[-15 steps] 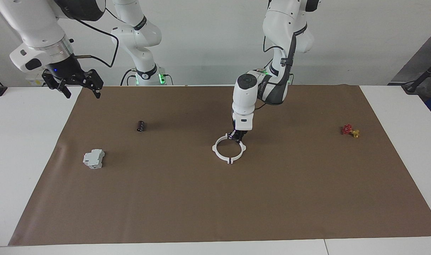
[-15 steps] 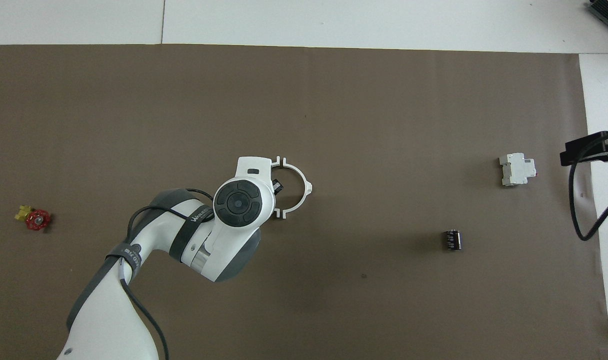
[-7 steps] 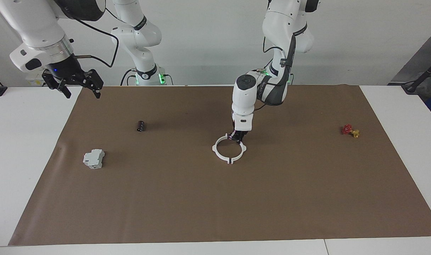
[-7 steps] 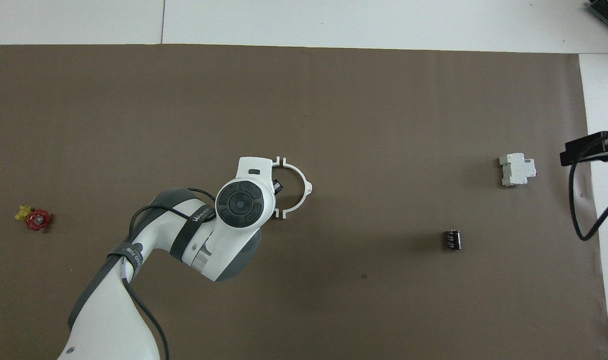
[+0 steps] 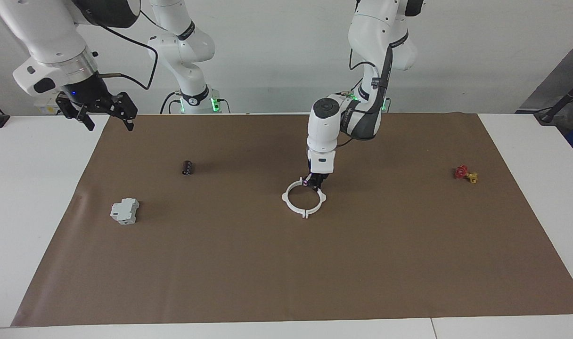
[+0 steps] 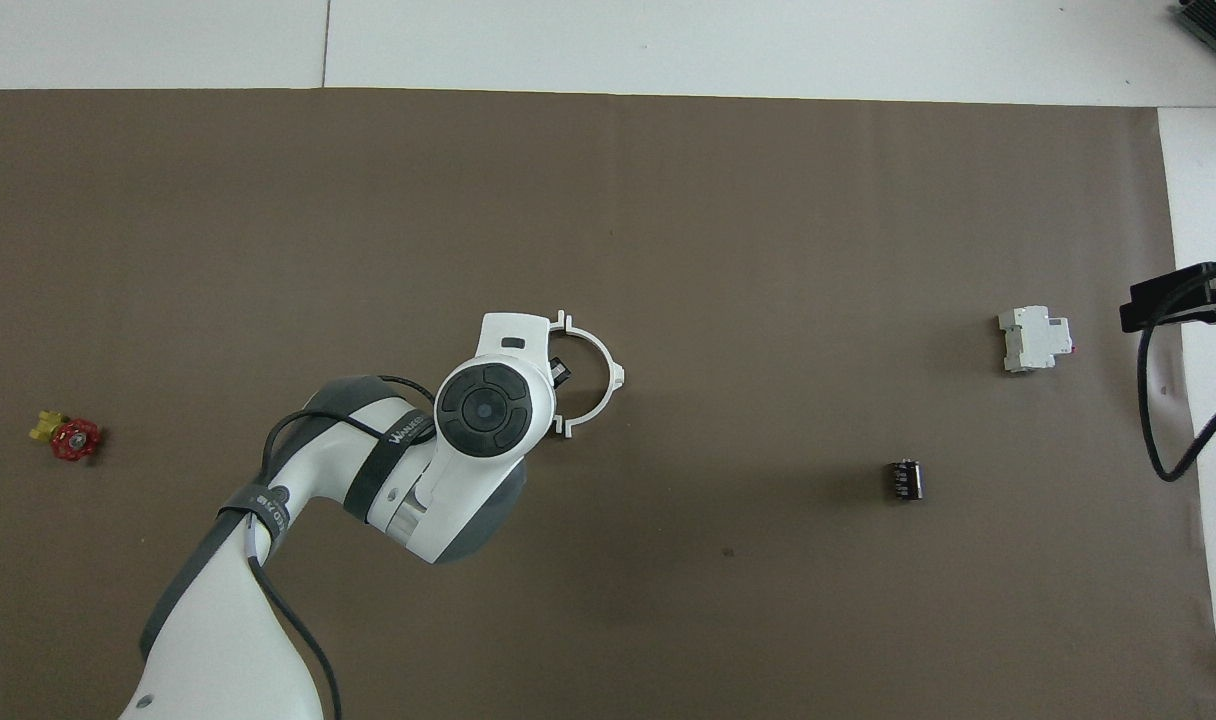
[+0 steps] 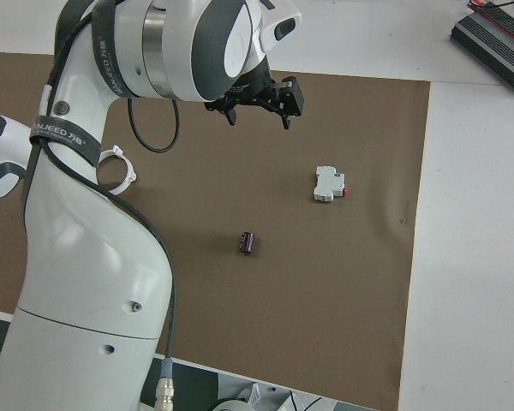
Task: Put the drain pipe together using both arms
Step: 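Press the held half against the placed half to close a ring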
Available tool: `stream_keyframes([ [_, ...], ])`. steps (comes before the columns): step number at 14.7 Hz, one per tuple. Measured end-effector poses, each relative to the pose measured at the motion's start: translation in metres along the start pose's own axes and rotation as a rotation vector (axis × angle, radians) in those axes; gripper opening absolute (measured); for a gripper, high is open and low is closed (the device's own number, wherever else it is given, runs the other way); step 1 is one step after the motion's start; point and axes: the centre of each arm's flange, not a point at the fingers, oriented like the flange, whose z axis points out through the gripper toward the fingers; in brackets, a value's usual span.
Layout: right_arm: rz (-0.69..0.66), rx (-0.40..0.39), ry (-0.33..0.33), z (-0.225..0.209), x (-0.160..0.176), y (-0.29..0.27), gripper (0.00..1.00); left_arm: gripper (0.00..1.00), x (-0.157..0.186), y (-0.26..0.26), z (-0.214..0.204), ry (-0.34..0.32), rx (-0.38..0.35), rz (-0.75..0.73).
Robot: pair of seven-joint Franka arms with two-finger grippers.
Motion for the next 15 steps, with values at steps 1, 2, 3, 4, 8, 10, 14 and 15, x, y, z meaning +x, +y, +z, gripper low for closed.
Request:
stream_keyframes([
  [1,0.0,0.0,0.0,0.0,0.0,0.0,1.0,0.07,-0.0005,0.0001,0.0006,0.0,0.001,0.001],
  [2,0.0,0.0,0.0,0.0,0.0,0.0,1.0,0.07,-0.0007,0.0001,0.001,0.0,0.001,0.001],
  [3,0.0,0.0,0.0,0.0,0.0,0.0,1.0,0.07,-0.0008,0.0001,0.0013,0.0,0.002,0.001],
  [4,0.0,0.0,0.0,0.0,0.0,0.0,1.0,0.07,-0.0008,0.0001,0.0015,0.0,0.002,0.001],
  [8,0.0,0.0,0.0,0.0,0.0,0.0,1.0,0.09,-0.0008,0.0001,0.0018,0.0,0.002,0.001],
  [10,0.0,0.0,0.0,0.0,0.0,0.0,1.0,0.15,-0.0008,0.0001,0.0019,0.001,0.002,0.002],
  [14,0.0,0.0,0.0,0.0,0.0,0.0,1.0,0.55,-0.0004,-0.0002,0.0027,0.001,0.004,0.002],
  [15,0.0,0.0,0.0,0.0,0.0,0.0,1.0,0.65,-0.0003,-0.0002,0.0029,0.001,0.004,0.002],
])
